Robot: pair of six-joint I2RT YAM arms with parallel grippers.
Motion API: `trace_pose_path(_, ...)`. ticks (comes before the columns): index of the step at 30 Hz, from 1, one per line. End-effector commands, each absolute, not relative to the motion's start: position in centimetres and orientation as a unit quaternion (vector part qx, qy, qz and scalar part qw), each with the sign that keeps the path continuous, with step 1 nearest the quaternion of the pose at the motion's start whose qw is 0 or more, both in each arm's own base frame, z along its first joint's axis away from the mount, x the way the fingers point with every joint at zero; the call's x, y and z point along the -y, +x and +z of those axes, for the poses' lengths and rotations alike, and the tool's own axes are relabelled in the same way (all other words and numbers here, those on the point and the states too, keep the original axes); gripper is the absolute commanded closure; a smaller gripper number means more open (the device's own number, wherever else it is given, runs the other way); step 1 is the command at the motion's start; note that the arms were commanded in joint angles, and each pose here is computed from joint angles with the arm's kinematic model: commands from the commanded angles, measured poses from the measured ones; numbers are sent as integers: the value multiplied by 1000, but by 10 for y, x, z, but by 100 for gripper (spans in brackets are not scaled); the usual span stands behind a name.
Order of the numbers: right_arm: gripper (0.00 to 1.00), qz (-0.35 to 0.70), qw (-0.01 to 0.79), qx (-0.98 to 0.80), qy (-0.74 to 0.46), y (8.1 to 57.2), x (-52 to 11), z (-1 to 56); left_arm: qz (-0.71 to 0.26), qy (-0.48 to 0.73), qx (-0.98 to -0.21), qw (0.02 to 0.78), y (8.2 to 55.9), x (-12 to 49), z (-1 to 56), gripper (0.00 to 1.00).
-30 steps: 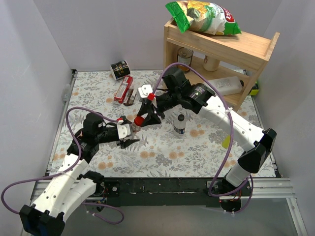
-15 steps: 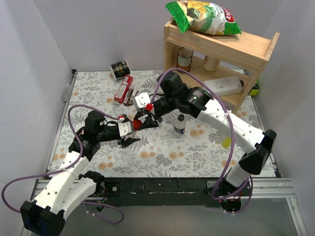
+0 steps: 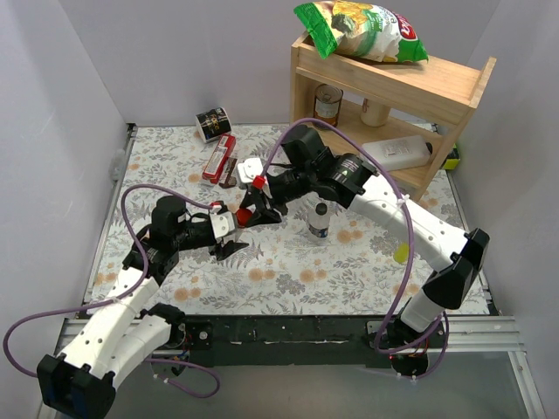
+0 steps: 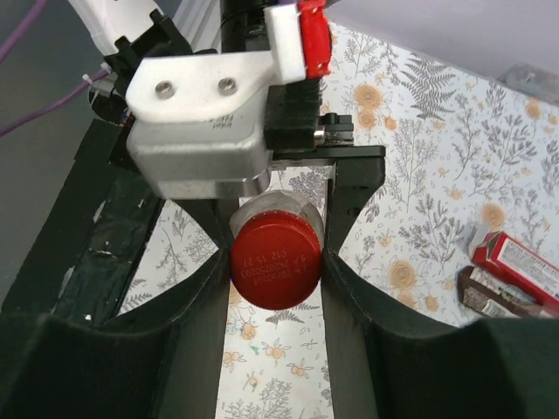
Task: Screw on the bottle caps
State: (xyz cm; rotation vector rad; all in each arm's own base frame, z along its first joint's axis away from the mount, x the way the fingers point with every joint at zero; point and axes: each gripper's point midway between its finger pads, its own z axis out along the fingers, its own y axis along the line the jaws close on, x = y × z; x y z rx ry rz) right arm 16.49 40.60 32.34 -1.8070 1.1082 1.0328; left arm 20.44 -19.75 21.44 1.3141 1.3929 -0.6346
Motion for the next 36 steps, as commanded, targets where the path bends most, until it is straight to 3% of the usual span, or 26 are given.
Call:
trace_pose_path(1,68,406,313,-544,-665,176,-407,293,-250,544,-548,584,222,205,258,100)
trace_pose_path(13,71,340,297,-715,-533,215,-405,254,-279,491,-594,573,234,209,262,100)
trace_pose_path(23,68,340,313,-730,-504,224,-409,268,-273,472,-628,555,230,200,236,100)
trace_pose_path(32,49,334,342,-700,-531,230,-413,281,-274,473,-643,537,221,195,215,100)
trace_pose_path(35,35,335,351,-683,-546,230,-414,291,-276,475,-648,528,217,194,209,100)
trace_pose_path(36,18,338,351,-676,-553,228,-415,295,-280,474,-651,522,215,194,205,100)
